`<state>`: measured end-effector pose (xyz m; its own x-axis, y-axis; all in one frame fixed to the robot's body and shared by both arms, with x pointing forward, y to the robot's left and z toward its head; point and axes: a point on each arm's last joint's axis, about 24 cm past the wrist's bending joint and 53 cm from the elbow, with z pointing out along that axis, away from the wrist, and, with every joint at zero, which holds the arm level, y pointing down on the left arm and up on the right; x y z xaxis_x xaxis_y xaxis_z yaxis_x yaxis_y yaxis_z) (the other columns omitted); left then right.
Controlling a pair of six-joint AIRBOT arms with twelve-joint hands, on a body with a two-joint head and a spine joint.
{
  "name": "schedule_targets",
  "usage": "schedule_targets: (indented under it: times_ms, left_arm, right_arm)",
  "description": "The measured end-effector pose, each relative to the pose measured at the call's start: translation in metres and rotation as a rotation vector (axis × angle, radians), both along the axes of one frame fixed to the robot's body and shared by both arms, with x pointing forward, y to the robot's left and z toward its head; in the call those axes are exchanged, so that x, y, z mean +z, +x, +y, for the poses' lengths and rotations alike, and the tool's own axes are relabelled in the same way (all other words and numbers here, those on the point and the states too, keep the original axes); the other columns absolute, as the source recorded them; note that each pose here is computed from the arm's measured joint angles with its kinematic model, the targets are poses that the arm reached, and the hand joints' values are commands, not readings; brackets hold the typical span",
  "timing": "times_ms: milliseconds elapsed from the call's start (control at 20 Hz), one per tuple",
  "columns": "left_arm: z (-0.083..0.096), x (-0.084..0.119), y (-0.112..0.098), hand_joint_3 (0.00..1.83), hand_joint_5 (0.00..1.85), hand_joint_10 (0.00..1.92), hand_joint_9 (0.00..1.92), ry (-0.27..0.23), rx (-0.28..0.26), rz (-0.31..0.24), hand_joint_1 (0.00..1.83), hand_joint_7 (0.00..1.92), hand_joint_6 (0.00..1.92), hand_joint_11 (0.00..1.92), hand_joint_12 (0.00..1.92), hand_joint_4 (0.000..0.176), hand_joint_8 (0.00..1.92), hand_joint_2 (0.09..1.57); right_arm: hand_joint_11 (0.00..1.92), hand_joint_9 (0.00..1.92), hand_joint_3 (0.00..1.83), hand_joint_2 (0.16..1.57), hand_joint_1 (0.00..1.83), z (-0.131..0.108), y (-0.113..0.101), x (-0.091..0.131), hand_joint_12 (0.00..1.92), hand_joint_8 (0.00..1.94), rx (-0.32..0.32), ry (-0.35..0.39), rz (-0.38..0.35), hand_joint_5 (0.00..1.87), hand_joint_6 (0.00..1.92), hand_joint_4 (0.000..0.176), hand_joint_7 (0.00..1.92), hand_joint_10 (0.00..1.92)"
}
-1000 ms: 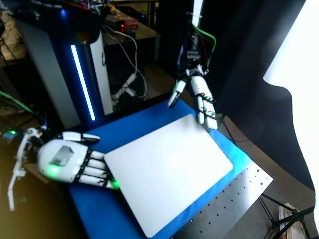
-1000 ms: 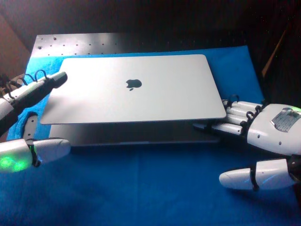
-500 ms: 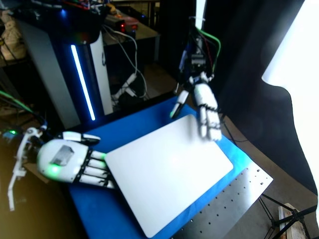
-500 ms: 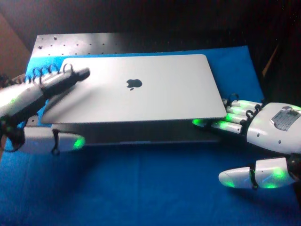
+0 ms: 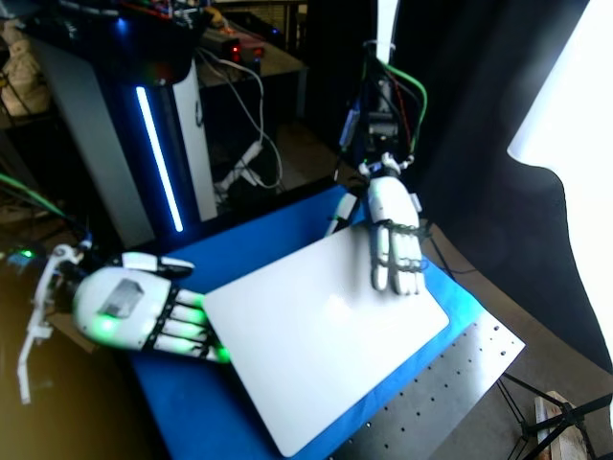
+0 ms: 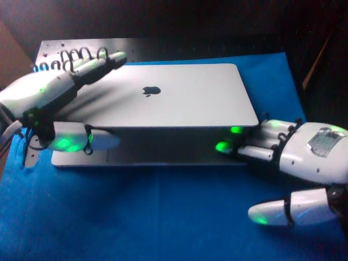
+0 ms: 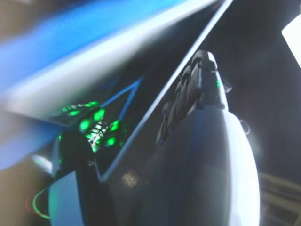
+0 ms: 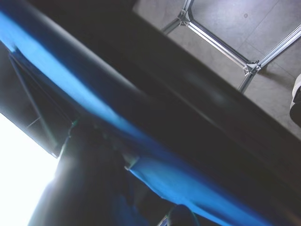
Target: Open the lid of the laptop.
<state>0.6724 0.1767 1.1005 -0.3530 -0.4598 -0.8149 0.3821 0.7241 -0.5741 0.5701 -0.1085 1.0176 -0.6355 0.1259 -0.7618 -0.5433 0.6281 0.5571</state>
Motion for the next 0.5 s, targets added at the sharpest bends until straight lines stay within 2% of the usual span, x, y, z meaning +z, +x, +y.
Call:
schedule_targets:
  times_ms: [250,300,400,450,500]
  left_arm:
    - [-0.009,0.021,0.014,0.00,0.00,0.00,0.00,-0.048,0.007,-0.054,0.69,0.00,0.00,0.00,0.00,0.176,0.00,1.01]
    - [-0.010,0.024,0.015,0.00,0.00,0.00,0.00,-0.052,0.007,-0.063,0.75,0.00,0.00,0.00,0.00,0.170,0.00,1.00]
    - [-0.011,0.023,0.016,0.00,0.00,0.00,0.00,-0.054,0.006,-0.061,0.76,0.00,0.00,0.00,0.00,0.138,0.00,1.01]
    - [-0.012,0.022,0.016,0.00,0.00,0.00,0.00,-0.056,0.006,-0.060,0.76,0.00,0.00,0.00,0.00,0.135,0.00,1.01]
    - [-0.015,0.020,0.015,0.00,0.00,0.00,0.00,-0.058,0.002,-0.052,0.76,0.00,0.00,0.00,0.00,0.150,0.00,1.02]
  right_arm:
    - [0.00,0.00,0.00,1.19,0.00,0.007,-0.007,-0.001,0.00,0.00,0.037,-0.005,-0.009,0.01,0.00,0.000,0.00,0.00]
    - [0.00,0.00,0.01,1.19,0.00,0.008,-0.008,-0.002,0.00,0.00,0.040,-0.005,-0.010,0.01,0.00,0.000,0.00,0.00]
    - [0.00,0.00,0.00,1.18,0.00,0.008,-0.009,-0.002,0.00,0.00,0.046,-0.007,-0.013,0.00,0.00,0.000,0.00,0.00]
    - [0.00,0.00,0.00,1.19,0.00,0.009,-0.009,-0.002,0.00,0.00,0.047,-0.008,-0.013,0.00,0.00,0.000,0.00,0.00]
    - [0.00,0.00,0.00,1.18,0.00,0.009,-0.009,-0.002,0.00,0.00,0.047,-0.008,-0.013,0.00,0.00,0.000,0.00,0.00]
